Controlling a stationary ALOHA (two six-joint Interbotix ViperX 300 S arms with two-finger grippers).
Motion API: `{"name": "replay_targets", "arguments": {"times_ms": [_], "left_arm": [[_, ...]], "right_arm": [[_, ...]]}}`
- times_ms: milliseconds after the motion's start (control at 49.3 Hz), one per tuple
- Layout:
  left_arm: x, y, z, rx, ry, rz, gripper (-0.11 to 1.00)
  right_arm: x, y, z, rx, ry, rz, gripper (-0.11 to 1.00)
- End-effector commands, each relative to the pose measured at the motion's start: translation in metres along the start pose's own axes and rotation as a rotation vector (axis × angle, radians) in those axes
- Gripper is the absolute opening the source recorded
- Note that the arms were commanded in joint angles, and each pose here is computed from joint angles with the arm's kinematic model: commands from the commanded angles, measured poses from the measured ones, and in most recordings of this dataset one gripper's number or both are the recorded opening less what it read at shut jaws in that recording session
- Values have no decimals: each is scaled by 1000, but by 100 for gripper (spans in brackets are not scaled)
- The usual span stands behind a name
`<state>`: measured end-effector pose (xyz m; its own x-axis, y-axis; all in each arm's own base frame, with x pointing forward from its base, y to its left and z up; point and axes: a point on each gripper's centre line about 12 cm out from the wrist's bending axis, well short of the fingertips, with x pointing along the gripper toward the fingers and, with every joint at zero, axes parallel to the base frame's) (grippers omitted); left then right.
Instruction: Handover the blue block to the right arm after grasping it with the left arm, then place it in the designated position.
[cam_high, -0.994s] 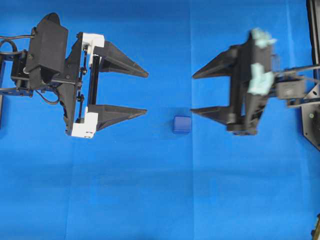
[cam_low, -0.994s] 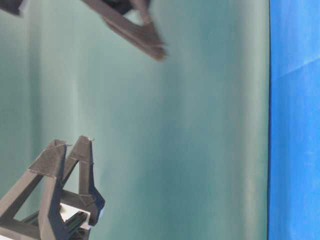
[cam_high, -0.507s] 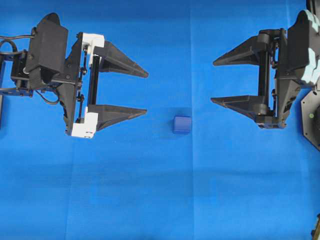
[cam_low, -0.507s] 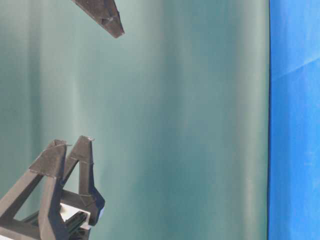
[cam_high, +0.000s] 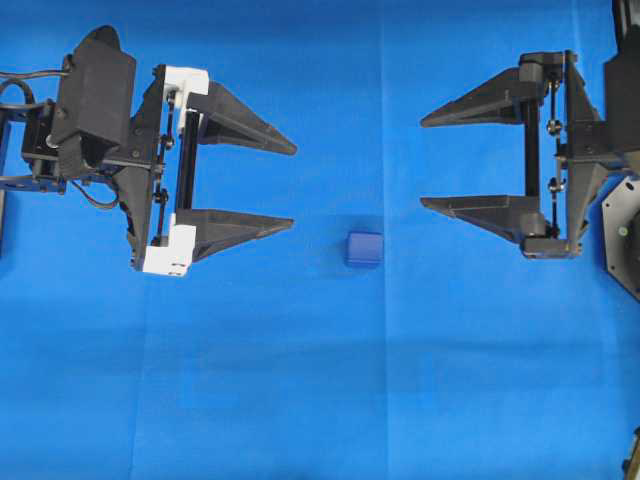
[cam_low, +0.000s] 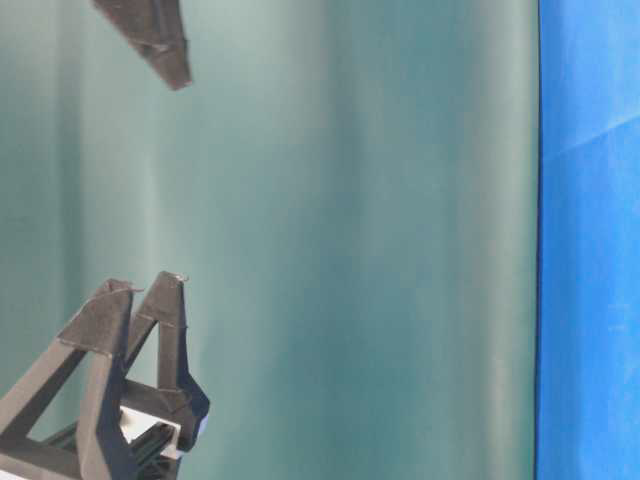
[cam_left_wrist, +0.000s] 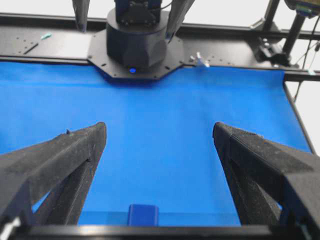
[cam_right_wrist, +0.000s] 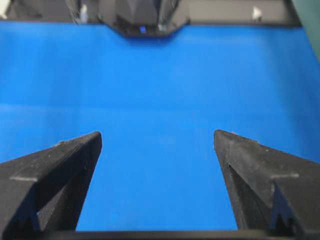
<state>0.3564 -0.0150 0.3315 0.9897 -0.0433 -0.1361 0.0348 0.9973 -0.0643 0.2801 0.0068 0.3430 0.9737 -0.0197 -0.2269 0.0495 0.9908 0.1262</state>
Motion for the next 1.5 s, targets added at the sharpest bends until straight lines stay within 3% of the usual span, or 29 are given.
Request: {"name": "replay_targets", "arguments": {"times_ms": [0,203,1480], "left_arm": [[-4,-1,18,1,-54,-2,92],[-4,-1,18,3,-54,-2,92],[-4,-1,18,3,-55,-2,92]], "right_arm": [[-3,3,9,-14,-46,24,87],[-2,6,10,-22,-72,49,87],[-1,4,8,-20,-63,42,87]]}}
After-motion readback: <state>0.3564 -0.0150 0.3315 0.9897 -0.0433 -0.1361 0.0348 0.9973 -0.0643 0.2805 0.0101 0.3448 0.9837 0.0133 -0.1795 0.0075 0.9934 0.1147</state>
